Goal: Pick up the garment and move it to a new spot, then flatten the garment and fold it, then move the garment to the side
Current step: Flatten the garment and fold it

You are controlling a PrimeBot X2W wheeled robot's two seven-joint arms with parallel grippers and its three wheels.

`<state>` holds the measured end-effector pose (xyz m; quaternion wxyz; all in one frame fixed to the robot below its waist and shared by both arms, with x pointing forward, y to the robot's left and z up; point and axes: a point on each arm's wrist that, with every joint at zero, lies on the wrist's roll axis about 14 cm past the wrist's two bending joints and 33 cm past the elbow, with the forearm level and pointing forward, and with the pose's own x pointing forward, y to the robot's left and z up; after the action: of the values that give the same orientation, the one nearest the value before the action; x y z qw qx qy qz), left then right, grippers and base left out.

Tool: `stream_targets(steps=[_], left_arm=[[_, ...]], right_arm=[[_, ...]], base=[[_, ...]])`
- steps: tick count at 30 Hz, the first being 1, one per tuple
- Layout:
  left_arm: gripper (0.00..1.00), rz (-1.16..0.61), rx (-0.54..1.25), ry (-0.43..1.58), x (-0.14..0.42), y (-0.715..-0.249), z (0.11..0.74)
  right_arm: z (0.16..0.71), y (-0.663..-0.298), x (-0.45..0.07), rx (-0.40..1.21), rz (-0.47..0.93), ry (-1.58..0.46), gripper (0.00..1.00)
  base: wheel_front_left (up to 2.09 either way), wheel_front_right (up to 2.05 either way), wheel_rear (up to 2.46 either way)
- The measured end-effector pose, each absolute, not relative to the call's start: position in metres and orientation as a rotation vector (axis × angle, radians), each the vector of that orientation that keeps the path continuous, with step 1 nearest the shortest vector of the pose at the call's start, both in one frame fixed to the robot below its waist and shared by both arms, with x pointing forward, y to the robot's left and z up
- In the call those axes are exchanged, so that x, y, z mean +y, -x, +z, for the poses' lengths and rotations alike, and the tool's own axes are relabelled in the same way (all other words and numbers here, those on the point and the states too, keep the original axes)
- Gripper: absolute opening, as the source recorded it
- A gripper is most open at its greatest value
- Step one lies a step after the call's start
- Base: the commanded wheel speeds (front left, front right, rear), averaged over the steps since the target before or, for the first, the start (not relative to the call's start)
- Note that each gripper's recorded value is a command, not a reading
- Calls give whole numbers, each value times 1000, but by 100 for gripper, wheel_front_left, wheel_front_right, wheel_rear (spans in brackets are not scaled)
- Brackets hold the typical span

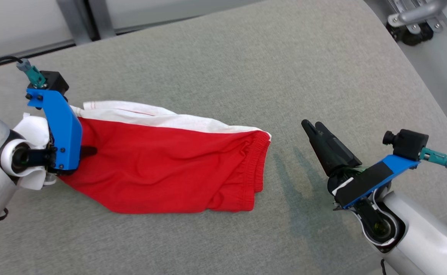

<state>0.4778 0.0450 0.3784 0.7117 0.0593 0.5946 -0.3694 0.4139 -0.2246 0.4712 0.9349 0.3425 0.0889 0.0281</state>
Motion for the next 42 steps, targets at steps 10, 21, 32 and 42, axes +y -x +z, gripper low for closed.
stream_targets(steps=[10,21,32,42], left_arm=[[0,-702,1328,-87,96,-440,412],[100,-539,1318,74,144,-393,394],[100,-467,594,105,162,-453,486],[100,-249,50,98,186,-434,561]], right_arm=[[490,-413,-206,145,134,-675,100],[498,-415,-187,142,205,-613,100],[523,-427,-191,27,208,-483,100],[545,-426,-198,-112,144,-329,100]], base=[[0,0,0],[0,0,0],[0,0,0],[0,0,0]])
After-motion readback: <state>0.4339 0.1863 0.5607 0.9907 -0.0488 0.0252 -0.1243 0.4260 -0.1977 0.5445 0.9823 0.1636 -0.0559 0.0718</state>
